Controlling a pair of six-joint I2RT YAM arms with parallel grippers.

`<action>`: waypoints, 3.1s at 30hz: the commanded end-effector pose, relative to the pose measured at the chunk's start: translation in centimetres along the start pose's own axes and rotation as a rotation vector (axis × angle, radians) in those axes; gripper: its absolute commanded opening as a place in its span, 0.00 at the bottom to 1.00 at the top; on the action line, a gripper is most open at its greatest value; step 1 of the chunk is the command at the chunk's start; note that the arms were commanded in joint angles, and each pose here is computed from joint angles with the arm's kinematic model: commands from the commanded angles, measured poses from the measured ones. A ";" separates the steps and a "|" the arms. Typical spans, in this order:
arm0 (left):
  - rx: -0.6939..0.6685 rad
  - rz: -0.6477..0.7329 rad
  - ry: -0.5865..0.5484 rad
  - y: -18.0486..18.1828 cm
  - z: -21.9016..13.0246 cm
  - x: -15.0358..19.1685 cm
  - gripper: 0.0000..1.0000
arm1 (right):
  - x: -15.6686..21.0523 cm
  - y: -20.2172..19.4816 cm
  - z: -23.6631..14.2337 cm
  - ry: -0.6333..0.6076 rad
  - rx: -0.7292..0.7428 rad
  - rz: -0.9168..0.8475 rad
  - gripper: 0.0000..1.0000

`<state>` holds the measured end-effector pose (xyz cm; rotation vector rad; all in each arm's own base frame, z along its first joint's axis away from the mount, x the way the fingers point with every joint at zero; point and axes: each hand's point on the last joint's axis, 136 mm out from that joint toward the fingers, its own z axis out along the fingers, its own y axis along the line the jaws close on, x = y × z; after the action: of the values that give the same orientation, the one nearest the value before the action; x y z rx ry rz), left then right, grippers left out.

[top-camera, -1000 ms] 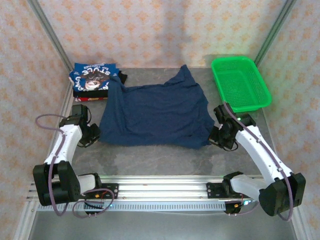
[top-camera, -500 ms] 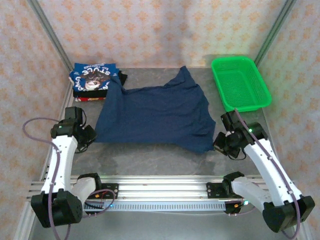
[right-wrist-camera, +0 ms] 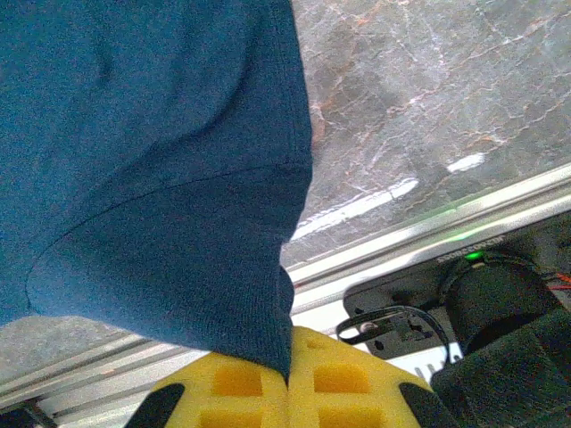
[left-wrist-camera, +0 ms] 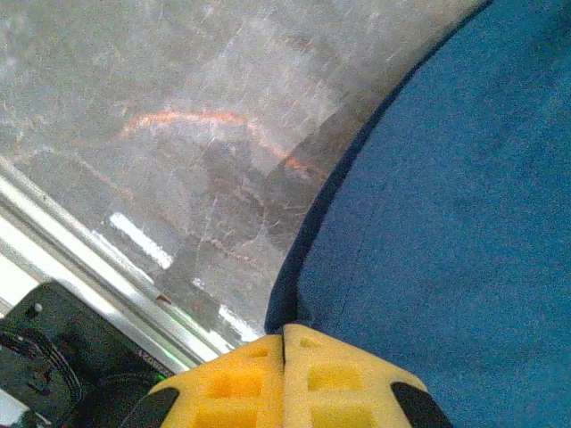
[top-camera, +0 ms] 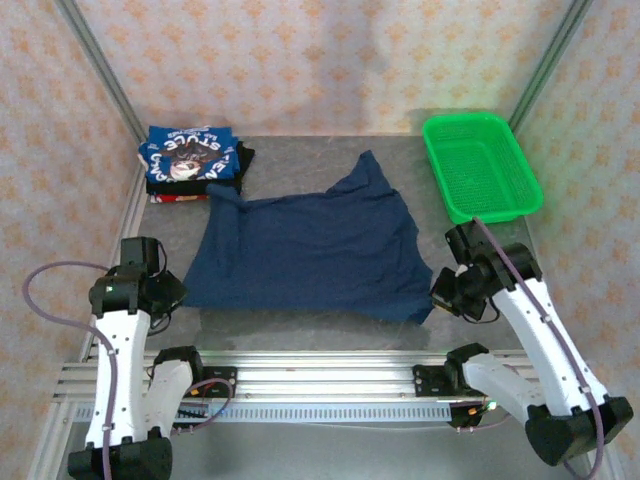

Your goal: Fold and stack the t-shirts

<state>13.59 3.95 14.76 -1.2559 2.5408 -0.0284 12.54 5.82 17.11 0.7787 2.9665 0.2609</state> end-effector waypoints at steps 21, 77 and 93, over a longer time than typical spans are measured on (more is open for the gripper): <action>-0.035 -0.168 -0.024 -1.7 5.7 -3.3 0.00 | -8.6 5.1 3.2 -0.032 0.145 -0.240 0.00; -0.076 0.055 0.073 -9.9 17.2 -11.0 0.00 | -22.2 25.2 11.6 -0.058 0.065 -0.692 0.00; -0.083 0.053 0.081 -10.4 18.2 -11.2 0.00 | -22.7 29.1 14.2 -0.059 -0.034 -0.703 0.00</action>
<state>32.24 8.22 2.10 -1.2483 2.6821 0.0222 47.10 20.79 8.68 -0.2596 2.9641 0.2020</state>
